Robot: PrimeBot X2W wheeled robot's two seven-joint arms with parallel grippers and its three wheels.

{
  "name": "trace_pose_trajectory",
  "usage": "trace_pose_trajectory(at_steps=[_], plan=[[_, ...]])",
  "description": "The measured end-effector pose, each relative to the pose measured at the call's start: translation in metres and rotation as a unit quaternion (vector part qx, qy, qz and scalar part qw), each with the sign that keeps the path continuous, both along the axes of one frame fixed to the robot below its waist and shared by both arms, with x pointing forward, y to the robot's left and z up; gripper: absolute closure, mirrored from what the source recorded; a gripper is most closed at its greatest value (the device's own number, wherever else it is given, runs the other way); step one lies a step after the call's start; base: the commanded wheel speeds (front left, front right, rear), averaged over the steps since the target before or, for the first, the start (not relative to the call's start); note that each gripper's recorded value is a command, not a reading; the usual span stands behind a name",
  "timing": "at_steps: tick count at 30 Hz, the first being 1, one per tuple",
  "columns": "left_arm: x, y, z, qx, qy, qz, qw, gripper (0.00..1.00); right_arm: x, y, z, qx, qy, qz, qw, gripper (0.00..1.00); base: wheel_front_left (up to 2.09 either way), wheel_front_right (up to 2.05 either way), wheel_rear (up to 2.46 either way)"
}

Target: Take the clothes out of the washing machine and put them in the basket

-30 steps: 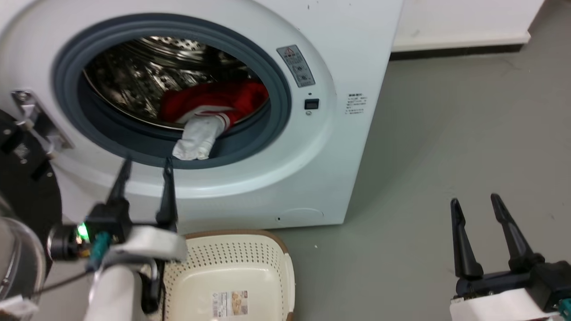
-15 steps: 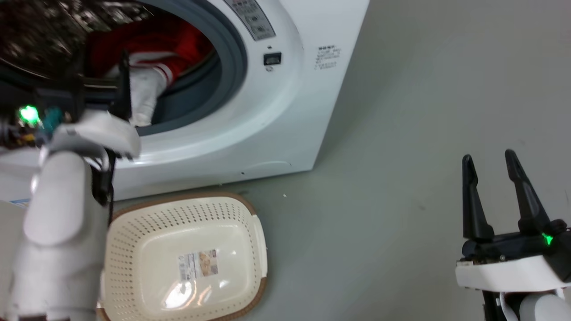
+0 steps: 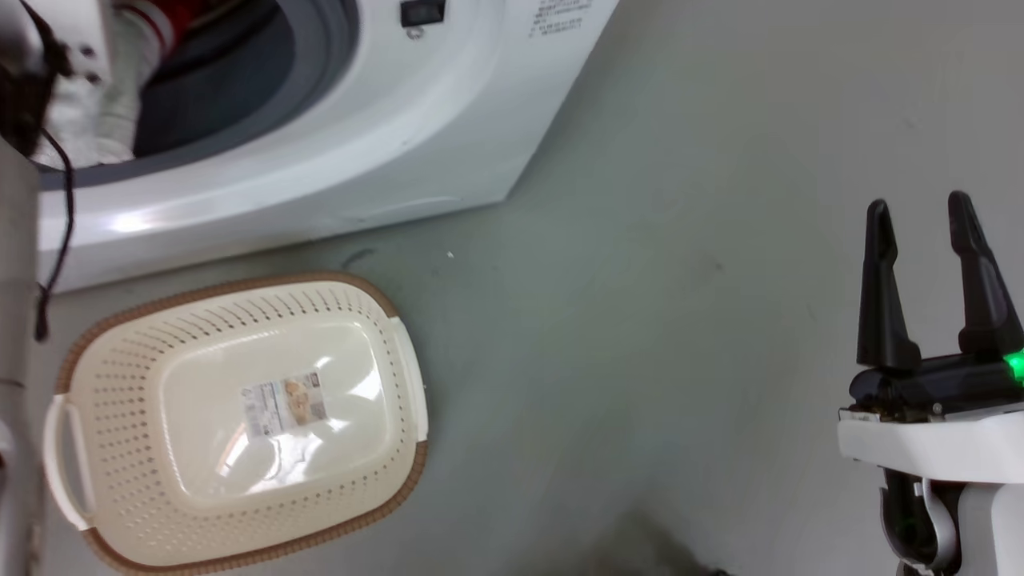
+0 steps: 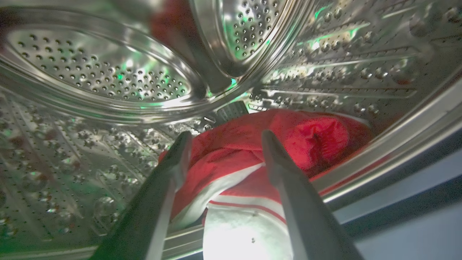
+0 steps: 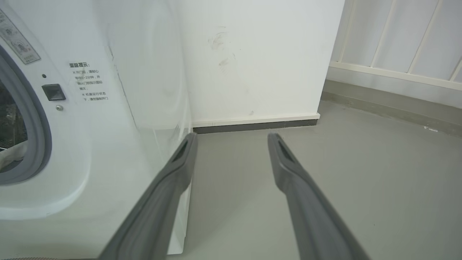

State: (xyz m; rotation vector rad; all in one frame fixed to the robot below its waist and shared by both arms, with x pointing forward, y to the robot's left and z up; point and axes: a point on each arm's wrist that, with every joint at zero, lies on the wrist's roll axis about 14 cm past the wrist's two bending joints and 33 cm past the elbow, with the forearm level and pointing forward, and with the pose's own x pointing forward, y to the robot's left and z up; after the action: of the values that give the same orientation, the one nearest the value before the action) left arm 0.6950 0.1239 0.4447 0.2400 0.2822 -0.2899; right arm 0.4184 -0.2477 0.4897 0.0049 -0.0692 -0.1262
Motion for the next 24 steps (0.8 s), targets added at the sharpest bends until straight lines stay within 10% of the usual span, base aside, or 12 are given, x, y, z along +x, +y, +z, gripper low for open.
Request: trace_pose_trajectory(at_steps=[24], plan=[[0.067,0.006,-0.122,0.021,0.284,0.05,0.957,0.0,0.029,-0.019,-0.057,0.001,0.059,-0.022,0.998,0.0,0.0,0.0,0.0]])
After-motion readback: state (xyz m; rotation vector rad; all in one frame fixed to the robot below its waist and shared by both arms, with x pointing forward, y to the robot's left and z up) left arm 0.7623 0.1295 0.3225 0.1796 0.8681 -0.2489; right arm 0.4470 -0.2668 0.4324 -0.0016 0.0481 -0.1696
